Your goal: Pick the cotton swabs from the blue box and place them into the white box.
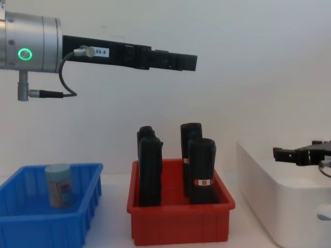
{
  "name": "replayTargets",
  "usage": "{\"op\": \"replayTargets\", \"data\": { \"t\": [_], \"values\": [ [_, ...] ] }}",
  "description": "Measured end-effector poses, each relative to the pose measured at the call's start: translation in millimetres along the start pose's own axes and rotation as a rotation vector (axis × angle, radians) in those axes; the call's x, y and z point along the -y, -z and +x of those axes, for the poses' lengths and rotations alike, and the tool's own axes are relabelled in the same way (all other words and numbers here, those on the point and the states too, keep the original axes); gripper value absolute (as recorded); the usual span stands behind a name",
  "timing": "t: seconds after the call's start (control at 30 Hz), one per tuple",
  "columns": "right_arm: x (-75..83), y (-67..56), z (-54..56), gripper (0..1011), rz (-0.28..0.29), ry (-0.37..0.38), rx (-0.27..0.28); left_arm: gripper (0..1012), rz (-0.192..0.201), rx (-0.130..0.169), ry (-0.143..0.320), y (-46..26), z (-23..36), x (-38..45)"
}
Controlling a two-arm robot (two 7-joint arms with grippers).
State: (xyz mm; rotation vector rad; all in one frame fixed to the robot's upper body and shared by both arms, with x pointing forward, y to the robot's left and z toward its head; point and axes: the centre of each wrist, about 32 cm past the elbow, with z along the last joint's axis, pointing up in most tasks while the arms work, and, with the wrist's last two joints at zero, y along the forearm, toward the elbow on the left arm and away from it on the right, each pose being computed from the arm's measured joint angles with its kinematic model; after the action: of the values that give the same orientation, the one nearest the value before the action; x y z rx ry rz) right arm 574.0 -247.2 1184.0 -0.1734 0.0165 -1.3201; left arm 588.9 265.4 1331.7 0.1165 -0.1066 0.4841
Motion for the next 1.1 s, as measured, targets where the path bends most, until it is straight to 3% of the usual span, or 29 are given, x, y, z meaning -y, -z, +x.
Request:
{"op": "replayTargets", "data": {
  "t": [0.67, 1.1],
  "values": [
    [21.0, -12.3, -0.5, 1001, 0.187, 0.057, 0.015, 1004, 0.000, 0.000, 0.000, 0.0, 0.0, 0.0],
    [27.2, -13.4, -1.3, 1001, 0.214, 0.064, 0.015, 1004, 0.001, -0.001, -0.007, 2.0, -1.2, 0.3]
  ]
}}
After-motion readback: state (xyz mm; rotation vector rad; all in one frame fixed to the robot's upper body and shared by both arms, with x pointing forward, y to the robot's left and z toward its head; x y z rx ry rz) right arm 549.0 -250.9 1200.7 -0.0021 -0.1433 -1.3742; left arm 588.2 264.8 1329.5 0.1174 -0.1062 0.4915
